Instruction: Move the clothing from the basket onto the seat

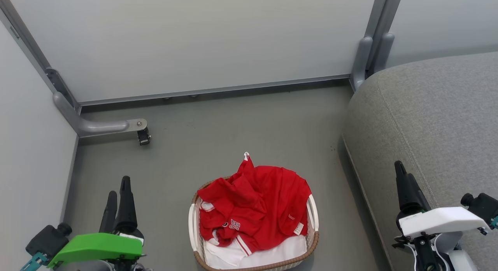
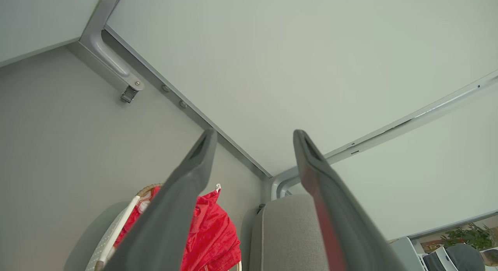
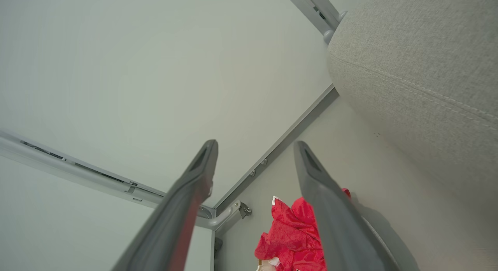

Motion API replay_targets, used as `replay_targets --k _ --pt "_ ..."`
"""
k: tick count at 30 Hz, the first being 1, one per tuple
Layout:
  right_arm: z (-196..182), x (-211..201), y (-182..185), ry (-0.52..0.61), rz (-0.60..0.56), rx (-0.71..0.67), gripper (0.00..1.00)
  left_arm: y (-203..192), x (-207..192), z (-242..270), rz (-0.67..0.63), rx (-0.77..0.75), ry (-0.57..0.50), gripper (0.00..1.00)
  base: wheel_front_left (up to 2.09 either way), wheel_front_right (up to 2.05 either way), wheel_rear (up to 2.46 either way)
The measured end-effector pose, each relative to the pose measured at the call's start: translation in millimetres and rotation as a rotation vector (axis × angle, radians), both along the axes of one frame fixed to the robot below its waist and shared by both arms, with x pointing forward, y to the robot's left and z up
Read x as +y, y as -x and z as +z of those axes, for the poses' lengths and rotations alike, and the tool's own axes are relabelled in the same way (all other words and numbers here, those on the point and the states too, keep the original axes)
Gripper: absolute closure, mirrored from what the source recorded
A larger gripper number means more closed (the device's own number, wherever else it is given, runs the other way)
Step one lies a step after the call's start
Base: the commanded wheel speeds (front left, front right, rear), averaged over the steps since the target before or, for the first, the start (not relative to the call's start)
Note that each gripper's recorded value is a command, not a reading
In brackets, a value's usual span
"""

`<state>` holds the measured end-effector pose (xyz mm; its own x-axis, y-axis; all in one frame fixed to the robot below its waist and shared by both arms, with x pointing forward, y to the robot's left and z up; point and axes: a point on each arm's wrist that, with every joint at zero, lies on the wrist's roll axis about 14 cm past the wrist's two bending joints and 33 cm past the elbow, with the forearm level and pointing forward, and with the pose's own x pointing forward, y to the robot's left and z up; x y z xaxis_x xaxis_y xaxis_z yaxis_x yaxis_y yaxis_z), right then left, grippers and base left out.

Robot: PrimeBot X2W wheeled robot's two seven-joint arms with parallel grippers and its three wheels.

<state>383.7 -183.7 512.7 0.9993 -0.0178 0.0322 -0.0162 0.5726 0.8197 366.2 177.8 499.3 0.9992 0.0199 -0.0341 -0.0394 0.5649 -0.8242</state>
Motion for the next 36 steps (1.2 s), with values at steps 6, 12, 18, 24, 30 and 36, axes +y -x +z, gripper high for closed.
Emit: replay_targets --k 6,12,18,24,30,36 --pt "-1 8 1 0.118 0.024 -0.002 0.0 2 -8 0 -0.023 -0.006 -0.123 0.0 0.0 0.0 0.0" --pt "0 14 0 0.213 0.04 -0.014 0.0 6 -12 -7 -0.035 0.007 -0.191 0.0 0.0 0.0 0.0" --pt "1 19 0 0.294 0.051 -0.026 0.0 7 -16 -9 -0.047 0.007 -0.268 0.0 0.0 0.0 0.0" --pt "2 23 0 0.365 0.059 -0.038 0.0 10 -19 -12 -0.056 0.005 -0.336 0.0 0.0 0.0 0.0" --pt "3 27 0 0.428 0.069 -0.052 0.0 14 -21 -13 -0.061 0.0 -0.387 0.0 0.0 0.0 0.0" --pt "2 32 1 0.491 0.084 -0.061 0.0 15 -20 -12 -0.056 -0.007 -0.431 0.0 0.0 0.0 0.0"
